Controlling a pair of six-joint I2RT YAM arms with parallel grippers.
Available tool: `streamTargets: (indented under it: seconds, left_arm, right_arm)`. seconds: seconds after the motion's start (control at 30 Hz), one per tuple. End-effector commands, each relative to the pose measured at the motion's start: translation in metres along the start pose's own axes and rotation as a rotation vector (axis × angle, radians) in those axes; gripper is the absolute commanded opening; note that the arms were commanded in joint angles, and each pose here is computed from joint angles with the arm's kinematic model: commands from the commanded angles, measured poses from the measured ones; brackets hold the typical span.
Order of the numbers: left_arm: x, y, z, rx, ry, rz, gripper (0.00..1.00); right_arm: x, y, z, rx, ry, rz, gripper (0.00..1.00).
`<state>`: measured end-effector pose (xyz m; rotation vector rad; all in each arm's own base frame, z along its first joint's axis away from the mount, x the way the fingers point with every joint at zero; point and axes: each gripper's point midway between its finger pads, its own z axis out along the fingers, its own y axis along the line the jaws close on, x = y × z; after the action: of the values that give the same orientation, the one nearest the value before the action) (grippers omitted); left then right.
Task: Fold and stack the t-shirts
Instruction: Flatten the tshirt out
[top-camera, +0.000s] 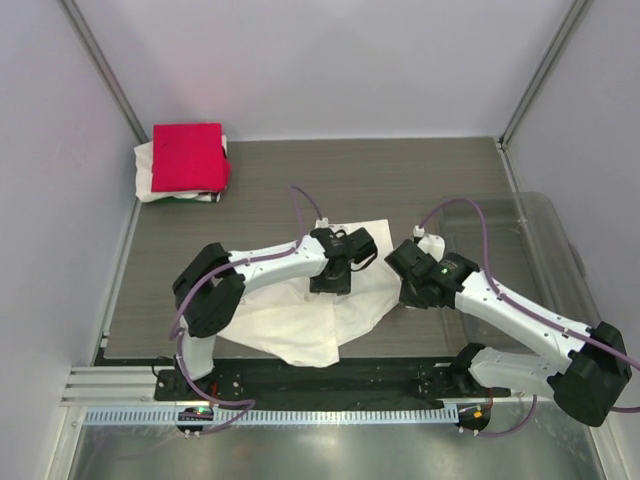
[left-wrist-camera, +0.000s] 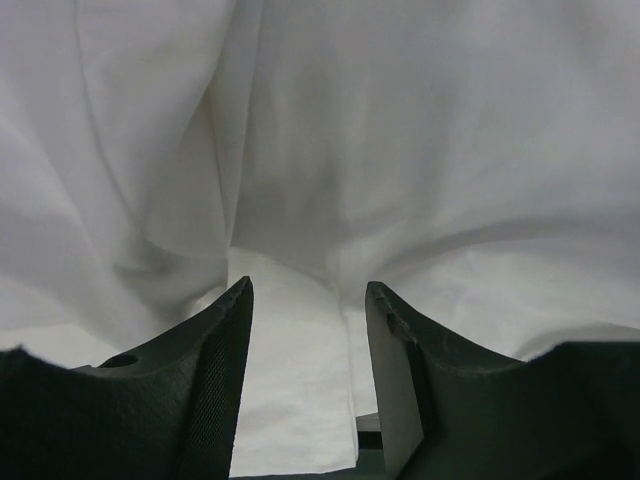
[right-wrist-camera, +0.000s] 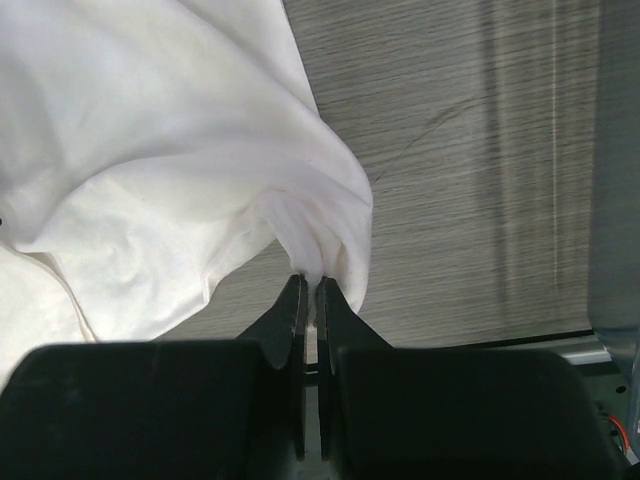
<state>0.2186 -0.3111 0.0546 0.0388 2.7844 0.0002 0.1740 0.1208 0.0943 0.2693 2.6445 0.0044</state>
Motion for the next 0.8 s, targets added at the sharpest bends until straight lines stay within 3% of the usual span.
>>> streamTargets:
  seconds: [0.0, 0.33, 0.43, 0.5, 0.57, 0.77]
  left_arm:
    - [-0.006, 0.000, -0.006, -0.034, -0.031, 0.017, 0.50]
    - [-0.001, -0.002, 0.012, -0.065, -0.020, 0.031, 0.44]
    - [-0.001, 0.000, 0.015, -0.080, -0.024, 0.032, 0.31]
    - [-0.003, 0.003, 0.014, -0.097, -0.035, 0.029, 0.11]
    - [-0.005, 0.005, 0.011, -0.105, -0.046, 0.025, 0.00]
    - [-0.022, 0.016, -0.028, -0.098, -0.107, 0.009, 0.00]
  right_arm:
    - [-0.005, 0.002, -0.003, -0.024, -0.027, 0.012, 0.01]
    - [-0.003, 0.000, -0.004, -0.032, -0.029, 0.012, 0.01]
    - [-0.003, 0.000, -0.004, -0.033, -0.029, 0.012, 0.01]
    - [-0.002, 0.000, -0.004, -0.034, -0.027, 0.011, 0.01]
    - [-0.003, 0.000, -0.004, -0.036, -0.028, 0.012, 0.01]
    - [-0.008, 0.004, -0.010, -0.054, -0.038, 0.020, 0.01]
